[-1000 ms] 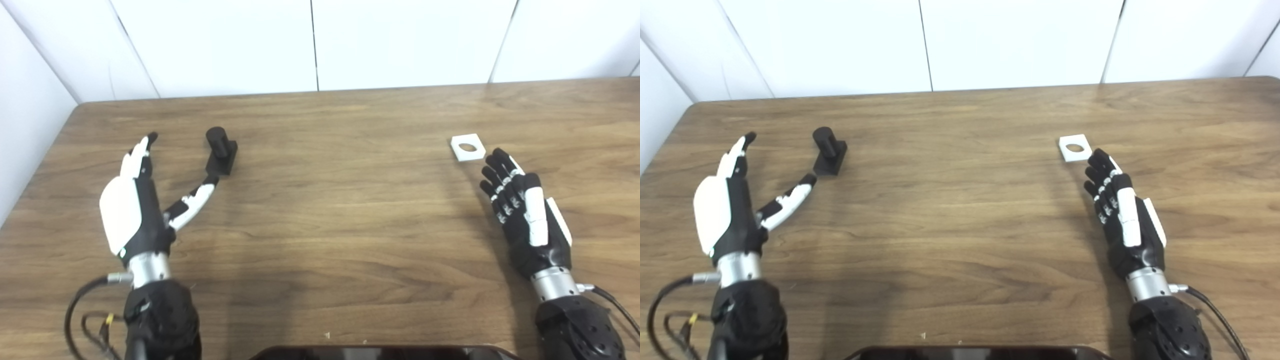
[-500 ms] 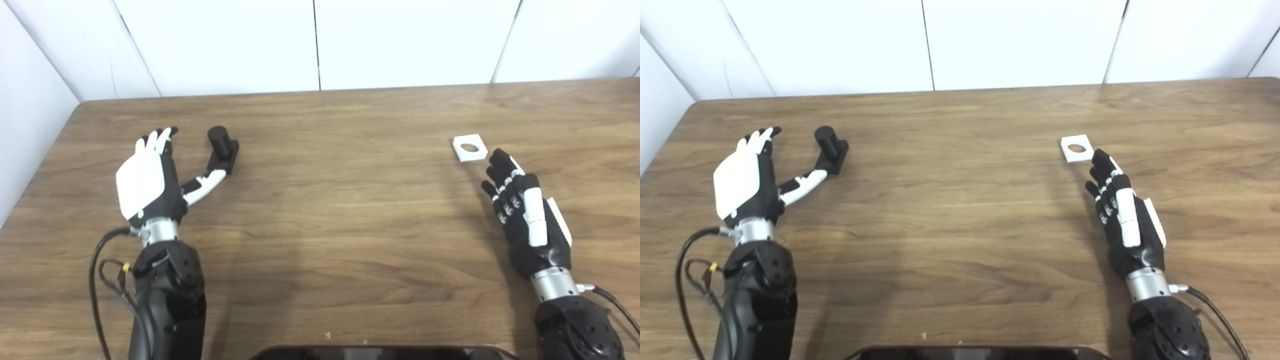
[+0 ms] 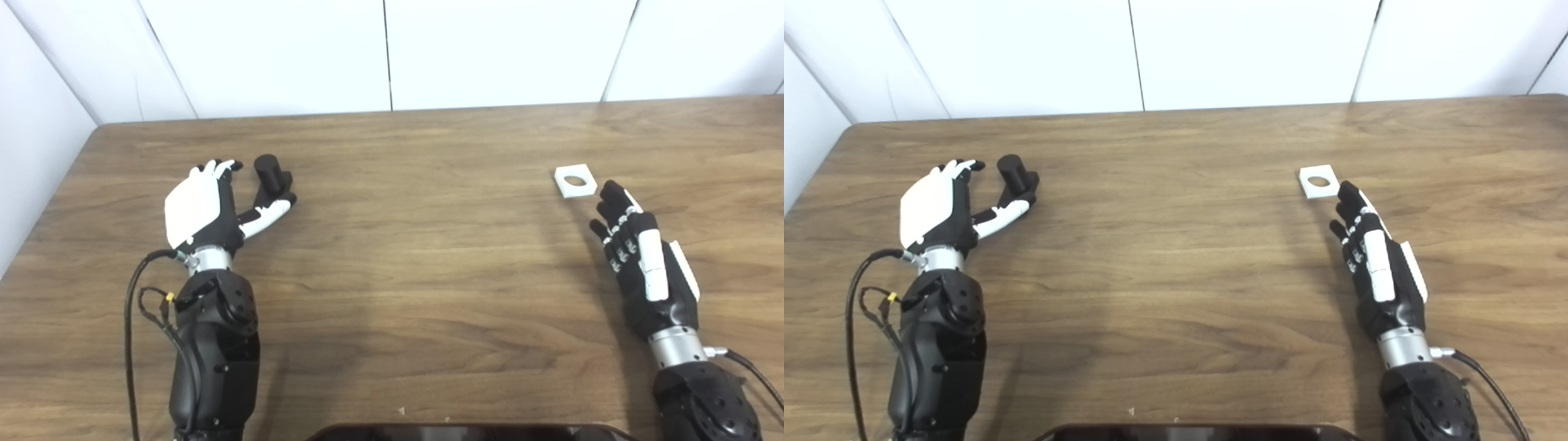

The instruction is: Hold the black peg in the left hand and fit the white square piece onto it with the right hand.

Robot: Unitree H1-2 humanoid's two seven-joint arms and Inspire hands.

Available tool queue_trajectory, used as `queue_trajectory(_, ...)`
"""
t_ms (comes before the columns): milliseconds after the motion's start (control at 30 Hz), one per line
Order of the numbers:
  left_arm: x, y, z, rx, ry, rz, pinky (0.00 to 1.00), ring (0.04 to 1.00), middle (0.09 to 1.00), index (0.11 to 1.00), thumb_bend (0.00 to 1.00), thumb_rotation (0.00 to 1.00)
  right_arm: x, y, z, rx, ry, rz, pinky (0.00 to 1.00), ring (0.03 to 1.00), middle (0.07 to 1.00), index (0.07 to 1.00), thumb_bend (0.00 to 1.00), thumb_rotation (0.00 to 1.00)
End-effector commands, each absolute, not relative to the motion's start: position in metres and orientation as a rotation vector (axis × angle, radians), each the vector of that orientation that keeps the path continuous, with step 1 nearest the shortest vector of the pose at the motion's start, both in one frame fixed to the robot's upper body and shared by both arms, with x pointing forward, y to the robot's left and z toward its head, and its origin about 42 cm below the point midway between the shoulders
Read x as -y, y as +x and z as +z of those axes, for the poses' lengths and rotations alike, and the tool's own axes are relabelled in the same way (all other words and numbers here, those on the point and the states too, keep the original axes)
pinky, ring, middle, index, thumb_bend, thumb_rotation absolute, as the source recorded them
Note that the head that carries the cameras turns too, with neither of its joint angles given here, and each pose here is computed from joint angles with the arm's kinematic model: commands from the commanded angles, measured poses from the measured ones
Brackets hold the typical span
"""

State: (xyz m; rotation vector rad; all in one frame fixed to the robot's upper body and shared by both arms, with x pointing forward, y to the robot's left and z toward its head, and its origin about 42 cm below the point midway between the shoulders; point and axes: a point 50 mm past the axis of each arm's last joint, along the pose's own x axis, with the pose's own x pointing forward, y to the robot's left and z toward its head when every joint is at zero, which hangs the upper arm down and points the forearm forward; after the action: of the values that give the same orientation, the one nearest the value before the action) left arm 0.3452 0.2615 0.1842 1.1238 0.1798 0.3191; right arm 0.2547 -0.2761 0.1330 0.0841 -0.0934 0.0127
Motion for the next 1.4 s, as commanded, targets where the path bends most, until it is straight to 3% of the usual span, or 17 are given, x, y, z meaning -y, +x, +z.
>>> queue_trajectory(0, -0.262, 0.357, 0.202, -0.123, 1.151, 0.365, 0.88, 0.983, 0.942, 0.823, 0.79, 0.64, 0.274, 0.247, 0.124, 0.092, 0.092, 0.017, 0.94, 0.978, 0.962, 0.918, 0.62, 0.9)
queue_trajectory(300, -0.264, 0.366, 0.192, -0.153, 1.172, 0.356, 0.91, 1.0, 0.951, 0.841, 0.78, 0.66, 0.276, 0.246, 0.124, 0.092, 0.1, 0.008, 0.94, 0.966, 0.951, 0.913, 0.62, 0.88)
queue_trajectory(1367, -0.271, 0.406, 0.163, -0.227, 1.219, 0.351, 0.95, 0.988, 0.942, 0.833, 0.78, 0.58, 0.284, 0.246, 0.121, 0.11, 0.085, 0.03, 0.93, 0.948, 0.935, 0.897, 0.63, 0.85)
